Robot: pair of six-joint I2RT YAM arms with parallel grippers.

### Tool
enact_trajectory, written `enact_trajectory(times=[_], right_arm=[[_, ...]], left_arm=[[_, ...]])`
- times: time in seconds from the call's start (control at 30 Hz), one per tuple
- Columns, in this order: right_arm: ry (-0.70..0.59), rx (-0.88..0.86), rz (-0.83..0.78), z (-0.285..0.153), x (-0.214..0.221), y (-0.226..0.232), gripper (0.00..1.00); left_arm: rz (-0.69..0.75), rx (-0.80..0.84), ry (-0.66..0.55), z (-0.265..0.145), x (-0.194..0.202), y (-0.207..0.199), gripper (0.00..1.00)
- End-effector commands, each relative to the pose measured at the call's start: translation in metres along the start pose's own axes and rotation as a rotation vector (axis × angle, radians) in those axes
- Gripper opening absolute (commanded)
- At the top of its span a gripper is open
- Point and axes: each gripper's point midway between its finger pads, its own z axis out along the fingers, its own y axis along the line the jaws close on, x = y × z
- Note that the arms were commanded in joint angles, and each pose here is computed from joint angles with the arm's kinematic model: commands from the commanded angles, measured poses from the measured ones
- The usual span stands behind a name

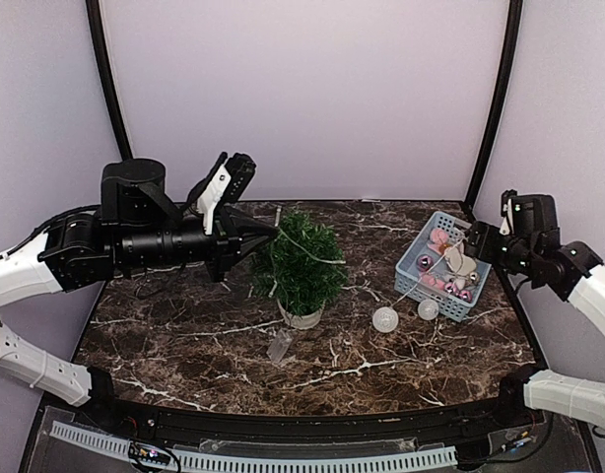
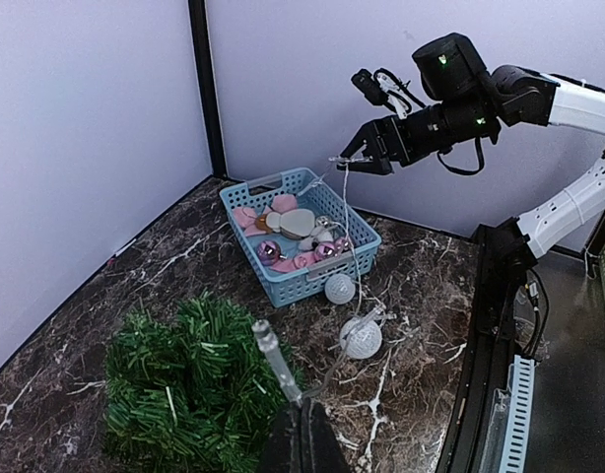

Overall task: Decorate the small christmas tree
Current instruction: Adjust the side of the string light at the center of the board.

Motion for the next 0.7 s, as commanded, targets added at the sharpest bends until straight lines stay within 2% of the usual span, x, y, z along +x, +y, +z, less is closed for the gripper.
enact_trajectory(times=[0.0,0.1,0.23,0.33,0.43,0.53,0.57,0.6,0.67], right_arm=[[0.079,0.032,-0.024,-0.026,0.0,-0.008,0.91],[0.204,-0.015,-0.014,-0.025,0.02,0.002,0.99],[0.392,-0.069,-0.039,-0.024,0.054,0.012,0.99],[0.456,-0.084,-0.072,-0.033,0.062,0.013,0.99],[0.364,-0.268,-0.053,-0.049,0.039,0.044,0.99],[0.229,-0.648,-0.058,-0.074,0.012,0.106,0.99],[0.241,-0.763,-0.07,-0.084,0.018,0.121,0.99],[0.184,-0.914,-0.099,-0.099,0.011,0.144,0.99],[0.124,-1.104,-0.156,-0.12,0.017,0.172,0.99]], left_arm=[[-0.008,0.022,-0.062,-0.007,-0.019,-0.003,0.0],[-0.007,0.017,-0.07,-0.009,-0.023,-0.003,0.0],[-0.003,0.008,-0.083,-0.011,-0.027,-0.001,0.0],[0.004,0.007,-0.088,-0.011,-0.03,-0.001,0.0],[0.009,0.008,-0.096,-0.012,-0.034,-0.001,0.0],[0.011,0.019,-0.102,-0.013,-0.036,-0.003,0.0],[0.013,0.021,-0.103,-0.014,-0.036,-0.003,0.0],[0.014,0.021,-0.103,-0.014,-0.036,-0.003,0.0],[0.015,0.021,-0.101,-0.014,-0.036,-0.003,0.0]])
